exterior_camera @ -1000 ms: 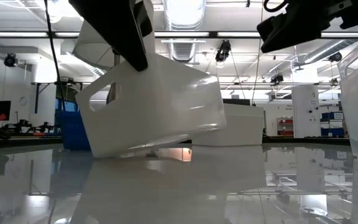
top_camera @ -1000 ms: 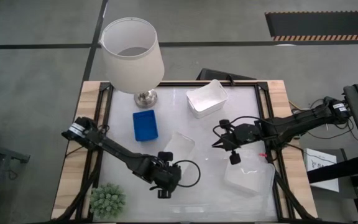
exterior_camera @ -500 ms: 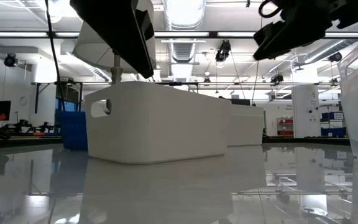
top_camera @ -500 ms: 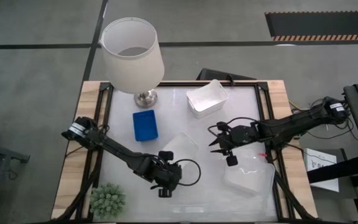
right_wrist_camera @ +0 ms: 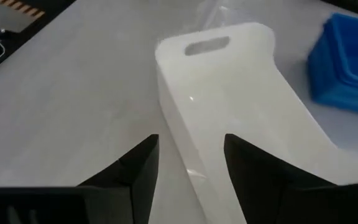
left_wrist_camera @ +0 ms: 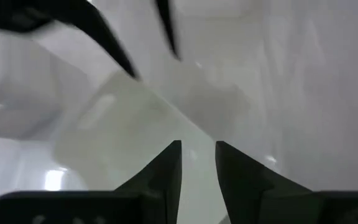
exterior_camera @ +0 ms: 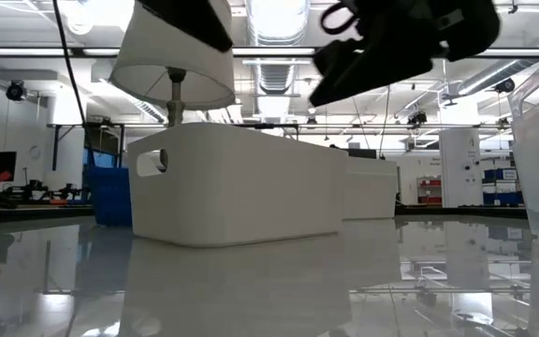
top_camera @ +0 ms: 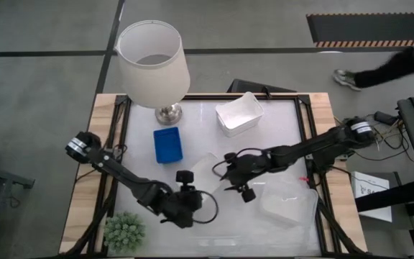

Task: Stack baskets by color
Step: Stack the bottom white bin on top of the top white bin

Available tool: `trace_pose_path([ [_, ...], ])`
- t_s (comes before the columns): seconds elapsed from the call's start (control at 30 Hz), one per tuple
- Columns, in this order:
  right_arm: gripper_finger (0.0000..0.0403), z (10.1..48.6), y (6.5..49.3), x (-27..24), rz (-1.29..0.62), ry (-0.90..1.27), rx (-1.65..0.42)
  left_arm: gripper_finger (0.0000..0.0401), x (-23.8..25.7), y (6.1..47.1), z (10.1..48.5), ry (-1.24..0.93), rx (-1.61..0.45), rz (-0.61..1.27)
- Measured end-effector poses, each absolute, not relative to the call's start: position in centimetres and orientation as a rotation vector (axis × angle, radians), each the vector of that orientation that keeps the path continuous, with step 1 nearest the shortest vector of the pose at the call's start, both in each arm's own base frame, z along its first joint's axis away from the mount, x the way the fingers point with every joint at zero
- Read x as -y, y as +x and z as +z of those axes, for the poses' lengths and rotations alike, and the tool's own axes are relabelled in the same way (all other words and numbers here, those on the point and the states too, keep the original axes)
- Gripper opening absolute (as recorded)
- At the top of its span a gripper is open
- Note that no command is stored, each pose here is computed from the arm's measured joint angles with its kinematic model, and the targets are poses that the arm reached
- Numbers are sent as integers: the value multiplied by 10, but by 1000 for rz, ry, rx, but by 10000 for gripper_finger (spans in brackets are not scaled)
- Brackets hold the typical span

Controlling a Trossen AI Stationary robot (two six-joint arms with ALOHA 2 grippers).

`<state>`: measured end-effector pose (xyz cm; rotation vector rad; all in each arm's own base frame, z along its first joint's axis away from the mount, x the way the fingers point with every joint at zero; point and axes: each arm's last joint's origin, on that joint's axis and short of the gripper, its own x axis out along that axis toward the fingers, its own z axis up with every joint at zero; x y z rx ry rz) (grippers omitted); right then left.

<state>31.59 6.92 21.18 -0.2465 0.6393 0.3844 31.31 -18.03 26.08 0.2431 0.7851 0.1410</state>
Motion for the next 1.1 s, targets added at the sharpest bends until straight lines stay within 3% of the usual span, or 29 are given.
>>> trace_pose_path([
  [0.37,151,175,368,-79,435,-322,-729,81,167,276,264,243,-648,182],
  [0.5,111,168,378,-81,453,-349,-770,81,158,263,269,228,-607,191],
  [0.67,27,166,384,-82,472,-382,-797,81,148,248,277,204,-570,203],
  [0.77,13,167,385,-82,481,-401,-792,81,143,242,279,191,-550,210],
  [0.9,9,177,380,-81,492,-414,-824,81,140,237,278,187,-544,209],
  [1.1,9,227,357,-65,496,-451,-859,81,139,236,279,189,-541,207],
])
